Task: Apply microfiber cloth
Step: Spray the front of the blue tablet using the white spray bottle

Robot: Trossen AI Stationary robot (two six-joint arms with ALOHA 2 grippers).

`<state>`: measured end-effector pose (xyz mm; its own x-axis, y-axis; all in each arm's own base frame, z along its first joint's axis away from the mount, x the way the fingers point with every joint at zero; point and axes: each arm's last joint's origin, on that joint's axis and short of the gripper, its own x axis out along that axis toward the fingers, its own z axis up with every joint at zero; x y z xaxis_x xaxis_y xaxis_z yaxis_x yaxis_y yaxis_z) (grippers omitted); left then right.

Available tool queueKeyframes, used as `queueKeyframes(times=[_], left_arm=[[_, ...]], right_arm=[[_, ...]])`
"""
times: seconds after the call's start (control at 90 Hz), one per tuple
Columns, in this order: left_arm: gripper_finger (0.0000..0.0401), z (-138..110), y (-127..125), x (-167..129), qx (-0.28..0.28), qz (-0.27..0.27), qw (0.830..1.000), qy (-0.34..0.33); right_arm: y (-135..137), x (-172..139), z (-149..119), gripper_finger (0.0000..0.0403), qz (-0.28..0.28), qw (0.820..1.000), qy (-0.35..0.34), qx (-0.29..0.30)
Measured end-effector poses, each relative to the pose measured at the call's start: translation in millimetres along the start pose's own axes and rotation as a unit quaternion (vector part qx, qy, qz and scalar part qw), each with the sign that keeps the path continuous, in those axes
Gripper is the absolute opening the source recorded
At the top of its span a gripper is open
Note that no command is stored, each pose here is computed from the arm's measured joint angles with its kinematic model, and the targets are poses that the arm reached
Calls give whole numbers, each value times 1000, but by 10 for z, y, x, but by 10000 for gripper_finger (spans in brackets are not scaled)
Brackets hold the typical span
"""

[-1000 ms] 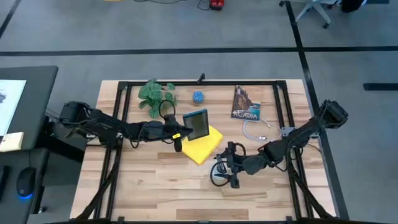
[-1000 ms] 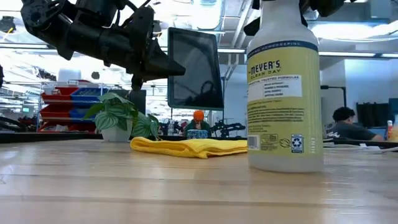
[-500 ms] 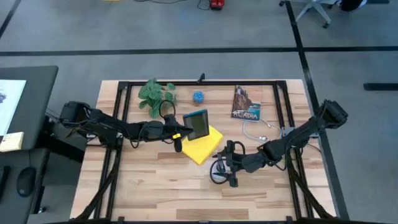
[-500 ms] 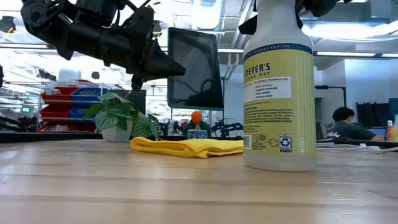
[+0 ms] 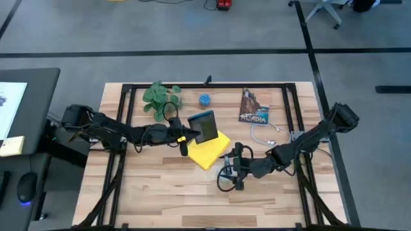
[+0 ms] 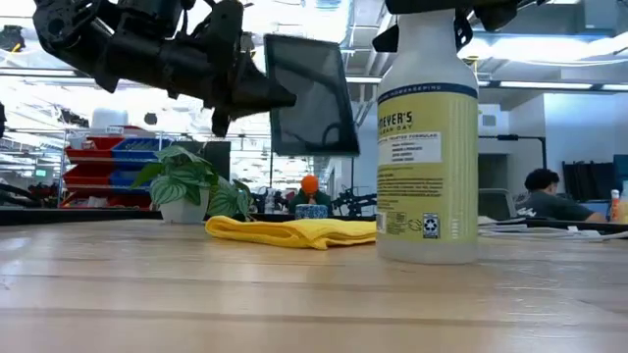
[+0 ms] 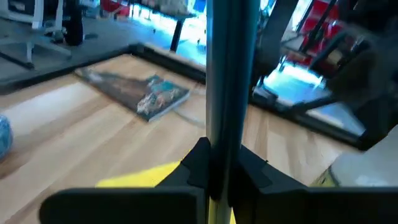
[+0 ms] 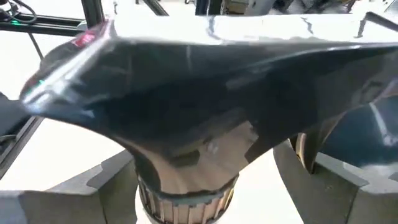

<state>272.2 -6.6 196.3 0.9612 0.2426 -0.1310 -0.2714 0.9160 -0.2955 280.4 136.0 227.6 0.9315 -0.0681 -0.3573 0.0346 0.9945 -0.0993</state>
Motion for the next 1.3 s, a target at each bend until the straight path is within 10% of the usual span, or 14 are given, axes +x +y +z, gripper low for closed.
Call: queueKeyframes(times=[0.356,1.3], left_arm=[[11,258,-302,410,113,-1,990,79],[11,235,-326,487,74,-11,994,78]], right_arm=[[-14,-1,16,318,-26,999,-9,-21],[-6,-2,63,318,-19,999,-30,24]])
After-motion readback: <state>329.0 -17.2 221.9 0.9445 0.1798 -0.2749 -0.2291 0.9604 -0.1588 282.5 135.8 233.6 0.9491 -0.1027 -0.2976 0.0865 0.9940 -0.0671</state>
